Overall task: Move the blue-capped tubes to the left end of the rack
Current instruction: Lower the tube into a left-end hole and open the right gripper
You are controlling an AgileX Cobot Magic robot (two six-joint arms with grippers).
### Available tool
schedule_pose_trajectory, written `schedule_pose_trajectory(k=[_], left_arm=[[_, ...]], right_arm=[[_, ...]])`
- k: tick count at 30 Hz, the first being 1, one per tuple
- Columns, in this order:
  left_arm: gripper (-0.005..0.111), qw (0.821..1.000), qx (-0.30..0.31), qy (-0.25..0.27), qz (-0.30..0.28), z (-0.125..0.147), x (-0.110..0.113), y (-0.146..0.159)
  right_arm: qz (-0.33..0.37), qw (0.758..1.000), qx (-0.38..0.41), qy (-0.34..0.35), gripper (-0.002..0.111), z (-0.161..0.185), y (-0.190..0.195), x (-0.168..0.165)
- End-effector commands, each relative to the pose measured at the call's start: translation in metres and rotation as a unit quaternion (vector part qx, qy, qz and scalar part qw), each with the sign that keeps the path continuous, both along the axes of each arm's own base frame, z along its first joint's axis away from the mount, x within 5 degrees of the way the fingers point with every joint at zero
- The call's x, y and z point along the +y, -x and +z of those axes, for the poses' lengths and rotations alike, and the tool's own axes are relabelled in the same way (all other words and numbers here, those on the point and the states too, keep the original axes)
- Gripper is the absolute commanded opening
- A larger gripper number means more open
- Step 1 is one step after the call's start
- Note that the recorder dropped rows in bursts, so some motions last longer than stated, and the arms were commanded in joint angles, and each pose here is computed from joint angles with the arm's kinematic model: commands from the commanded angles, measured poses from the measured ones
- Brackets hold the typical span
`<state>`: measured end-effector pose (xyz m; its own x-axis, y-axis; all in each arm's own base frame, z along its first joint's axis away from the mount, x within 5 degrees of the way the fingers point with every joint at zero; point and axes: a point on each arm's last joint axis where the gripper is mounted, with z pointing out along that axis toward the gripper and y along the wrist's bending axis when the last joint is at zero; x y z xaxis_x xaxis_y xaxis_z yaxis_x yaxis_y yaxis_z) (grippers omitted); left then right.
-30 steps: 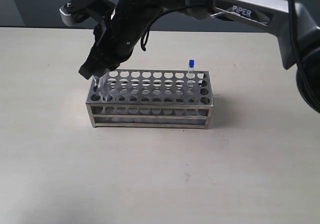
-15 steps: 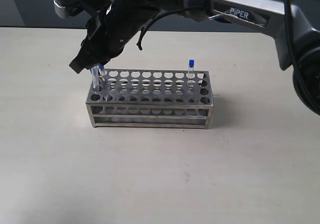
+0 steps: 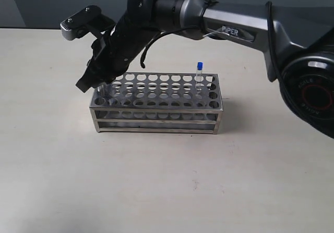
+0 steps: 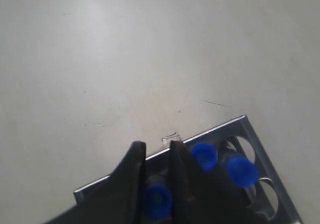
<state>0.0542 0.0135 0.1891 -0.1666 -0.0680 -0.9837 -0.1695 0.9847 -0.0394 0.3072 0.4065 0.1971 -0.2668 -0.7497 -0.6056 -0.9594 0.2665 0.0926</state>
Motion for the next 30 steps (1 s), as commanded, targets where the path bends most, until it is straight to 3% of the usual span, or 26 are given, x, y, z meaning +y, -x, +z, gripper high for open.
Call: schedule_pose_trajectory(k=[1, 8, 10, 13, 15, 22, 30], left_arm=[[0.001, 1.000, -0.003, 0.001, -0.002, 0.001, 0.000, 0.000], [0.001, 1.000, -0.002, 0.002, -0.001, 0.000, 0.000, 0.000], [0.001, 1.000, -0.002, 0.002, -0.001, 0.000, 0.000, 0.000], [0.001, 1.000, -0.002, 0.002, -0.001, 0.000, 0.000, 0.000], [0.001, 1.000, -0.002, 0.002, -0.001, 0.000, 0.000, 0.000], [0.001, 1.000, -0.002, 0.002, -0.001, 0.000, 0.000, 0.000], [0.001, 1.000, -0.002, 0.001, -0.001, 0.001, 0.000, 0.000]], right_arm=[[0.004, 1.000, 0.005, 0.004, -0.001, -0.006, 0.000, 0.002], [0.014, 0.999, 0.022, 0.020, 0.004, -0.010, 0.004, 0.000], [0.015, 0.999, 0.025, 0.022, 0.016, -0.010, 0.004, 0.000], [0.017, 0.999, 0.029, 0.026, 0.043, -0.011, 0.005, 0.000], [0.015, 0.999, 0.034, 0.028, 0.052, -0.009, 0.006, -0.001], [0.006, 0.999, 0.031, 0.030, 0.034, 0.013, 0.009, -0.007], [-0.011, 0.999, -0.015, 0.045, 0.034, 0.054, 0.011, -0.023]])
